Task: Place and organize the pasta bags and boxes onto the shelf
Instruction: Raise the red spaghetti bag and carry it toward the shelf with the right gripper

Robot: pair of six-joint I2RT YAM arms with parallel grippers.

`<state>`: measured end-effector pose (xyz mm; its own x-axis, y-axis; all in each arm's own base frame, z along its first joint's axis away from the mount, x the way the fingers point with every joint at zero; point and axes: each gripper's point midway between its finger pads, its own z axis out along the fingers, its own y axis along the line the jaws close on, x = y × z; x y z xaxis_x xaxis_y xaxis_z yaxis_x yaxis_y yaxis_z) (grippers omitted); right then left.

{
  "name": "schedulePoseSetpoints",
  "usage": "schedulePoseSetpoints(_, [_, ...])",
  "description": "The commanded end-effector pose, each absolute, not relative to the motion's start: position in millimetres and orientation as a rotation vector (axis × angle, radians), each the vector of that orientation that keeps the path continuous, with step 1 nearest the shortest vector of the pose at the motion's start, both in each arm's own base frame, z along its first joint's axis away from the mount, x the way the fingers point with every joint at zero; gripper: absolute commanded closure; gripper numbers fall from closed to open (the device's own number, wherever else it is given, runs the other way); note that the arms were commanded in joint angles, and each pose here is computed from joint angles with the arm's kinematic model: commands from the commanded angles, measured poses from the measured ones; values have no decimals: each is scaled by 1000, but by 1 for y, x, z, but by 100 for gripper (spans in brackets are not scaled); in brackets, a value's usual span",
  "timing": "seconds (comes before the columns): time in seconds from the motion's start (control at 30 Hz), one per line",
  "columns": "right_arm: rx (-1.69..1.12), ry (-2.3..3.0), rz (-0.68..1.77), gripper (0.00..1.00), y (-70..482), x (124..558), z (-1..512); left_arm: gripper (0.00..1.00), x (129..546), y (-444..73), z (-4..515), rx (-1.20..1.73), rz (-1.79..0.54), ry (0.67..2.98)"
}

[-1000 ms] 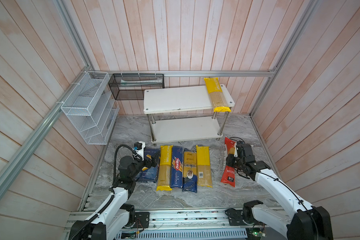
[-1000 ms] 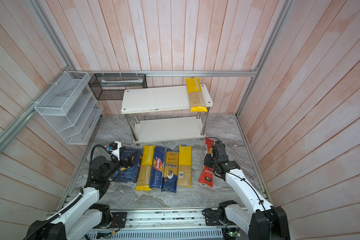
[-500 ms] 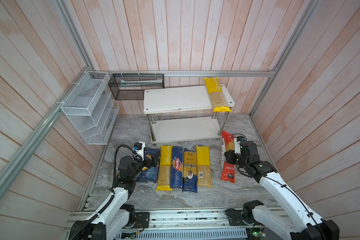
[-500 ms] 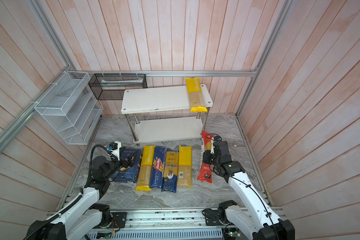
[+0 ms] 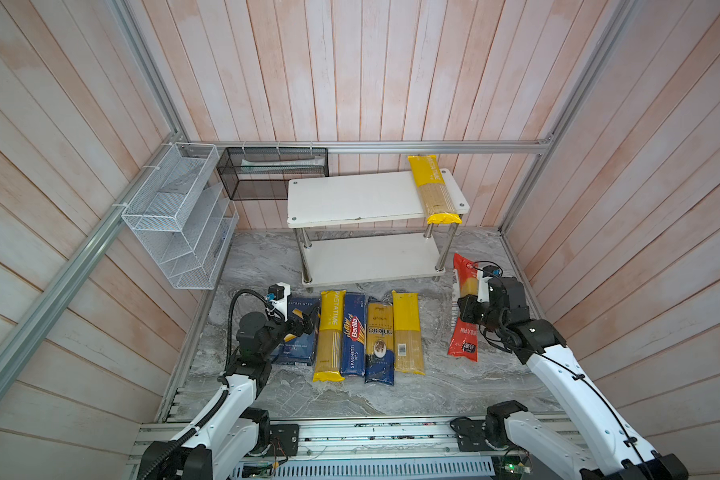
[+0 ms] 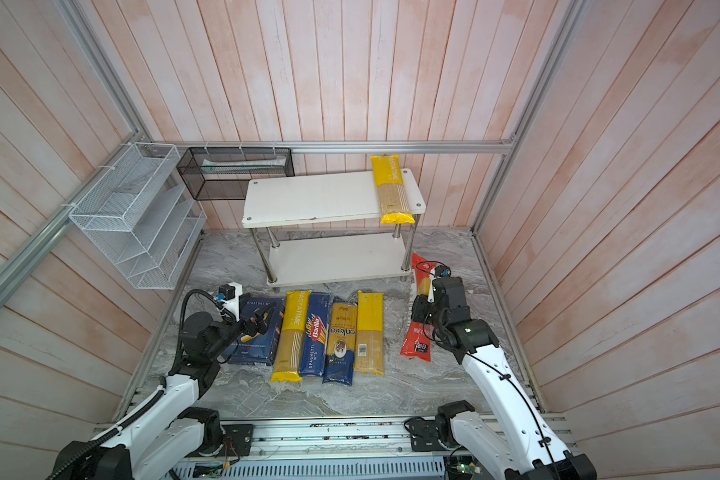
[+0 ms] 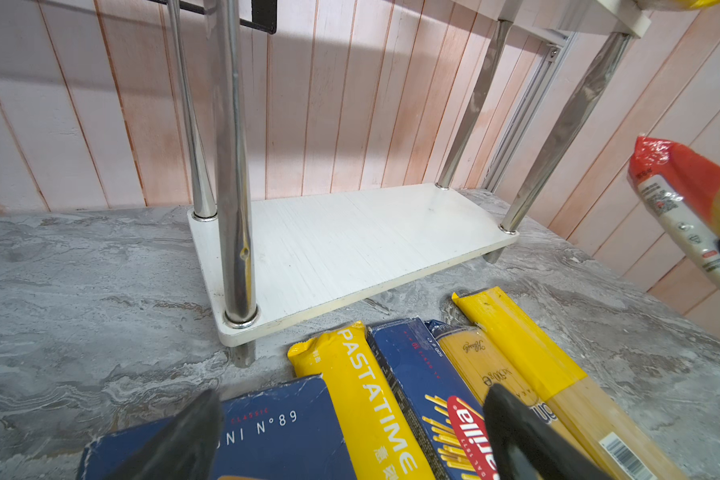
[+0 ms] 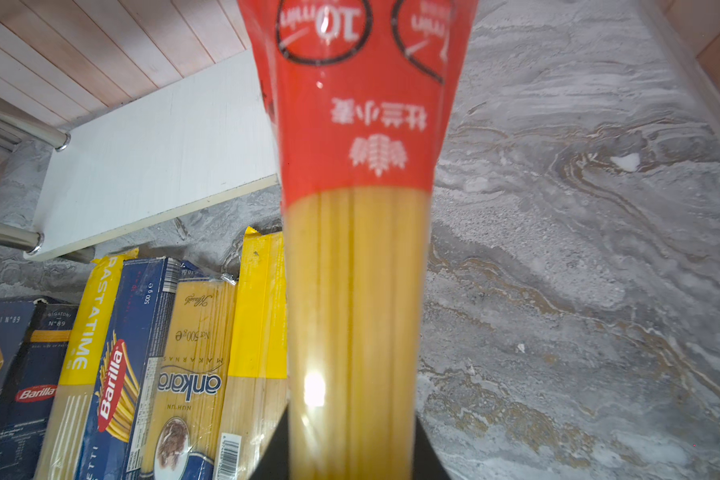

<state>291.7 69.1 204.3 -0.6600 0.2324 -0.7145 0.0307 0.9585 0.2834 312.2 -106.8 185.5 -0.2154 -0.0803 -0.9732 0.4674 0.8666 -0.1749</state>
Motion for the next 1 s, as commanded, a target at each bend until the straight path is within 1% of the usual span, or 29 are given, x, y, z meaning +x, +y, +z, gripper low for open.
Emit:
schedulePoseSetpoints(0.0, [191,2098,292,100,56,306,263,0,312,-106,188,294,-511,1707])
schedulePoseSetpoints(0.23, [192,2049,283,100,47,314,291,1,312,-106,187,293,-512,1711])
schedulePoseSetpoints(0.53, [143,1950,268,100,44,326,354,0,313,-106,187,294,-512,1712])
schedulePoseSetpoints(0.97, [97,1893,253,100,47,340,397,0,312,-106,186,295,-513,1712])
